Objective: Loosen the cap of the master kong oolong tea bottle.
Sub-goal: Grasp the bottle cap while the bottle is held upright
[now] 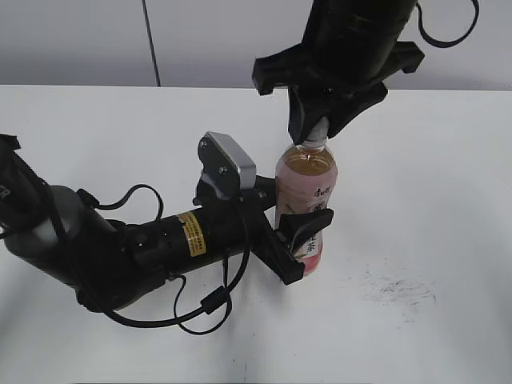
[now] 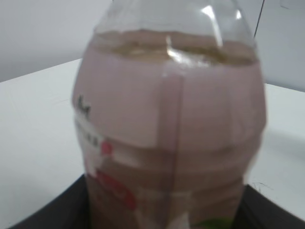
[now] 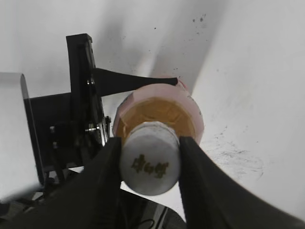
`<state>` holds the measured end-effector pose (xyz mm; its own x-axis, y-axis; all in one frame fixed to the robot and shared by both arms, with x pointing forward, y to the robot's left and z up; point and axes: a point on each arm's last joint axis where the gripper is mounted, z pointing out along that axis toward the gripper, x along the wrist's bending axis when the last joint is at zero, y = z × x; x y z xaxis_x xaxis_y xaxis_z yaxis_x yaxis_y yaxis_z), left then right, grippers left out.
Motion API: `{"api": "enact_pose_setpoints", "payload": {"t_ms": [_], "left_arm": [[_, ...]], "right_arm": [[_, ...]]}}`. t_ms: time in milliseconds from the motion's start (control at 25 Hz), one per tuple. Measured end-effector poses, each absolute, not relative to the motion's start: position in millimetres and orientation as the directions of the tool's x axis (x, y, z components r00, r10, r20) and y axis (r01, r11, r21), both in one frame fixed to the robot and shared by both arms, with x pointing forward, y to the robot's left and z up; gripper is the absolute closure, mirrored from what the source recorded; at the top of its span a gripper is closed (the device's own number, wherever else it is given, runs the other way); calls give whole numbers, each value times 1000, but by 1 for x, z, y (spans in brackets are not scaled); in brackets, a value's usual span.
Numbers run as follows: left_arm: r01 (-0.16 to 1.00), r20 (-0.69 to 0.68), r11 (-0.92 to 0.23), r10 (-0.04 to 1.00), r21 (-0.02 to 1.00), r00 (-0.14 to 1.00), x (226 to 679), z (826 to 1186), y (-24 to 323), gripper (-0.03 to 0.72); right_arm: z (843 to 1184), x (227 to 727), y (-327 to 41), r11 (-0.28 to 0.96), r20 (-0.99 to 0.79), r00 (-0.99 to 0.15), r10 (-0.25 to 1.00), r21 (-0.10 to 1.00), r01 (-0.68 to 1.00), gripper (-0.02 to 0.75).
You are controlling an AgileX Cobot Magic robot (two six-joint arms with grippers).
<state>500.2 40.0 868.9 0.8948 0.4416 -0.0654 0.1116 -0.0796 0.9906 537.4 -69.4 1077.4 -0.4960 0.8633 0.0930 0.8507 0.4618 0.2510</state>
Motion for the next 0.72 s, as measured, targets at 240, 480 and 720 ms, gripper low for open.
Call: {"api": "enact_pose_setpoints", "payload": {"t_ms": [240,480,720], "left_arm": [[111,-65,-80,440,991,896,500,869,40,307],[105,-59,-83,436,991,898,500,869,40,307],[103,-56,-85,434,991,899,500,869,40,307]], "right_arm": [[1077,538,-69,873,-70,-894,443,259,413,464],[1077,537,-70,973,-199,-974,-108,178,-145,464],[1078,537,-70,963,-212,-960,-180,163,-217,449]]}}
